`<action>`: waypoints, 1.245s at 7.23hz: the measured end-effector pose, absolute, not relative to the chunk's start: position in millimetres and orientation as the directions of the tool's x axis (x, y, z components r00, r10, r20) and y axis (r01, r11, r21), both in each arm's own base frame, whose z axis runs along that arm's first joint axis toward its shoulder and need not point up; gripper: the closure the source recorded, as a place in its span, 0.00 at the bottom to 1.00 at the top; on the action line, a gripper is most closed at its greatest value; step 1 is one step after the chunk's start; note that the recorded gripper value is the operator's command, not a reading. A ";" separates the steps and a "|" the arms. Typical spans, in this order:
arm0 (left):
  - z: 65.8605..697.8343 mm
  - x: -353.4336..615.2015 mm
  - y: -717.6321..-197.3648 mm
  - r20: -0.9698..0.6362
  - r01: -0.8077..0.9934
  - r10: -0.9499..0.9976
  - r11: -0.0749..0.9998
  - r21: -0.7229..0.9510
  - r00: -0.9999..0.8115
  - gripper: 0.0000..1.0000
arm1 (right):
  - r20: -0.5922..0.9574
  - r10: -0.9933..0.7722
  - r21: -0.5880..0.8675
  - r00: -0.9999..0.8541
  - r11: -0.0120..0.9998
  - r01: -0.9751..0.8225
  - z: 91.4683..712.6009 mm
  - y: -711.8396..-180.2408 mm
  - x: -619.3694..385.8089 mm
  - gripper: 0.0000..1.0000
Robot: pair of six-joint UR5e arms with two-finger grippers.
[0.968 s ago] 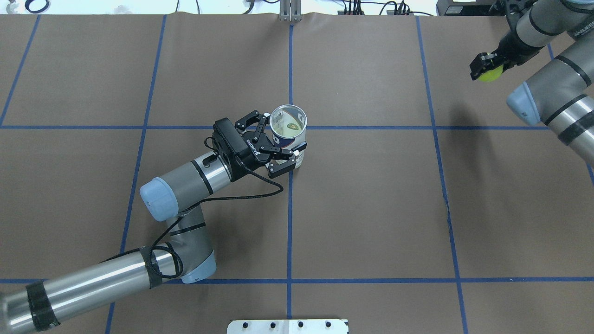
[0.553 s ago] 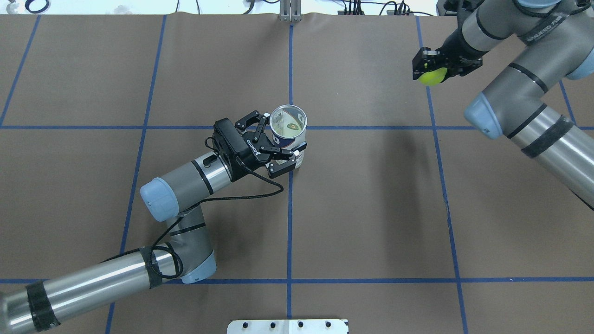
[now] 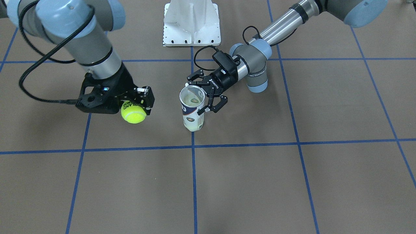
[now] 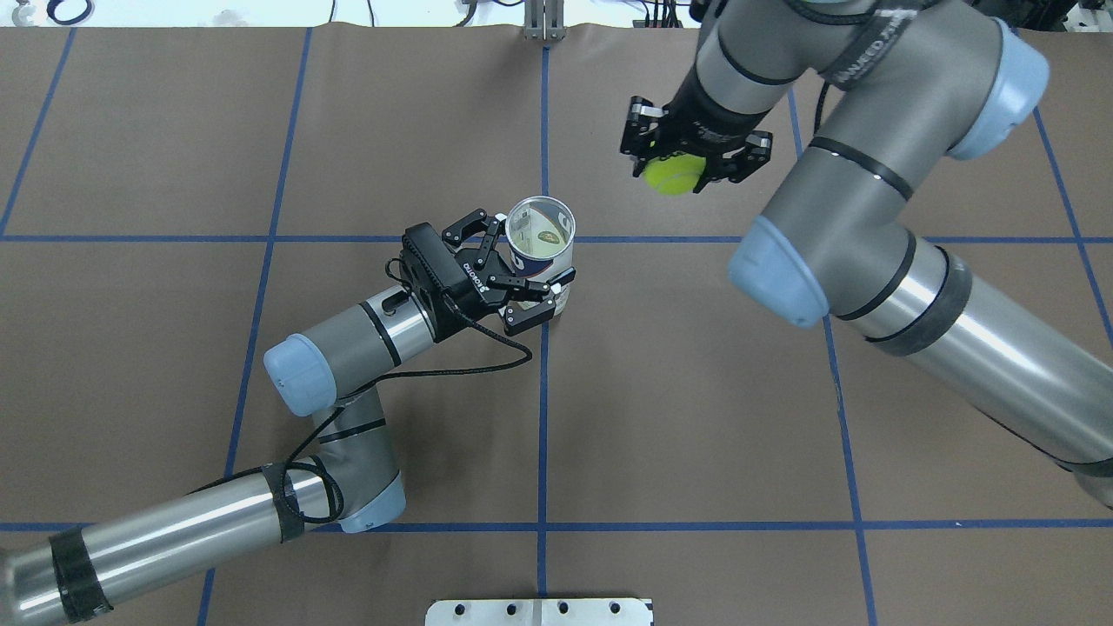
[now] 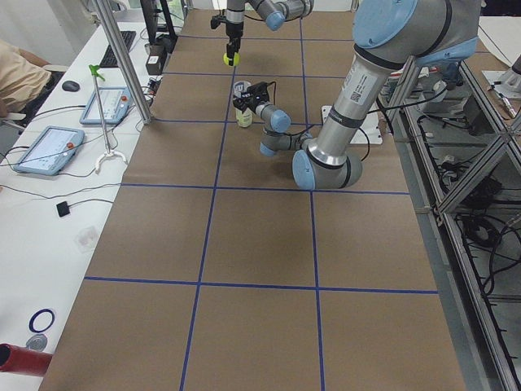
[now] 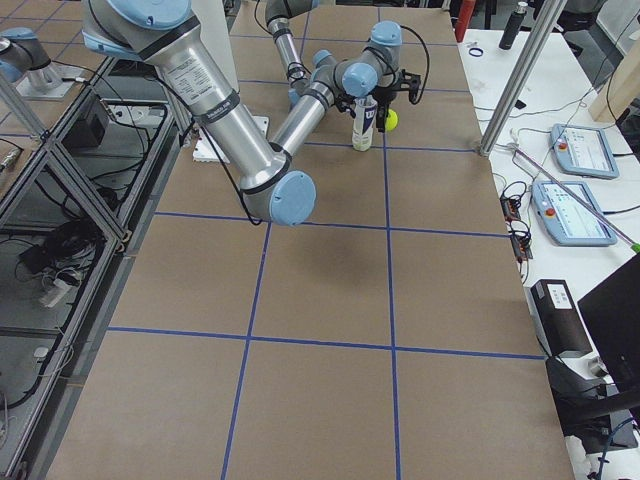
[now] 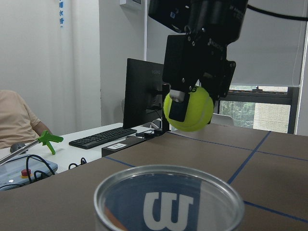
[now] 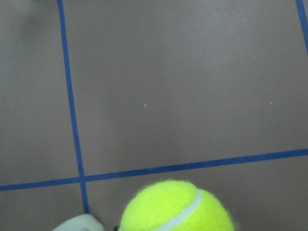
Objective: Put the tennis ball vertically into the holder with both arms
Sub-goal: 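Carry the second ball with the right gripper over the can, then drop the second ball into the can with the right gripper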
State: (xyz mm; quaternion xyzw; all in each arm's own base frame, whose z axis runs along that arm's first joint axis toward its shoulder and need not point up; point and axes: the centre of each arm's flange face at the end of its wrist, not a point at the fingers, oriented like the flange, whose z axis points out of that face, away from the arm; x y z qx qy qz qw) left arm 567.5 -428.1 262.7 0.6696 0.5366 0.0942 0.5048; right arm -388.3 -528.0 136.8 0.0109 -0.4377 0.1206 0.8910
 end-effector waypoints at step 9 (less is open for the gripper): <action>262.8 570.6 -426.3 -0.415 0.618 0.814 0.090 0.781 0.406 0.01 | 0.743 0.219 -0.068 0.633 0.965 -0.254 39.3 -472.8 -469.5 0.02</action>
